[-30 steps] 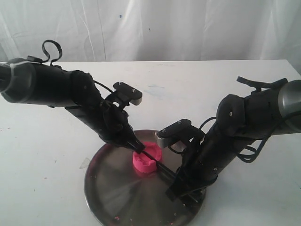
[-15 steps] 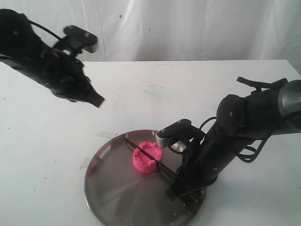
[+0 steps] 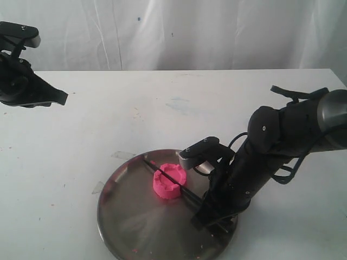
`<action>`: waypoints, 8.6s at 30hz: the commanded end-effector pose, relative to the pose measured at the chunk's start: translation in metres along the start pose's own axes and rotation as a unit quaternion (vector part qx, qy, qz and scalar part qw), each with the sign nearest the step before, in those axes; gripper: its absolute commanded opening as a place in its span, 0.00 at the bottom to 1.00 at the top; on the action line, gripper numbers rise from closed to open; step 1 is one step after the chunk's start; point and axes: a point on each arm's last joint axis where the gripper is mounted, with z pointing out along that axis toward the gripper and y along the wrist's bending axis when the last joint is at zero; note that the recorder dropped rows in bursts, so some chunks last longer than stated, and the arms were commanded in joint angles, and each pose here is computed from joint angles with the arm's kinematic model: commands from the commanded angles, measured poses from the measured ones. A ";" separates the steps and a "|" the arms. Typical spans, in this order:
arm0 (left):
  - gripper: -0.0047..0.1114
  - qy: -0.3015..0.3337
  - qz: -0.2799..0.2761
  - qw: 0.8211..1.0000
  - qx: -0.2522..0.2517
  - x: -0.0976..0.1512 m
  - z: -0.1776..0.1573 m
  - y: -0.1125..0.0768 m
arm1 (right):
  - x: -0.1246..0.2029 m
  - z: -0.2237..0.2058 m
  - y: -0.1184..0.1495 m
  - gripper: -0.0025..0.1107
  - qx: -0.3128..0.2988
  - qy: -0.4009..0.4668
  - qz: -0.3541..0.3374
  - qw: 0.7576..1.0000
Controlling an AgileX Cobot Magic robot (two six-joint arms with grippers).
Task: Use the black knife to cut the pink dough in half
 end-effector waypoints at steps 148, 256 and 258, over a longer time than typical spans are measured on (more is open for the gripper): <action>0.04 0.045 0.012 0.999 0.013 0.010 -0.002 -0.002 | -0.001 -0.086 -0.077 0.30 0.157 -0.114 0.193 0.962; 0.04 -0.274 -0.199 0.907 -0.250 0.210 -0.195 0.006 | 0.243 -0.109 0.031 0.02 0.330 -0.506 0.259 0.753; 0.04 -0.231 -0.191 0.925 -0.232 0.221 -0.177 0.001 | 0.243 -0.109 0.031 0.02 0.330 -0.506 0.259 0.753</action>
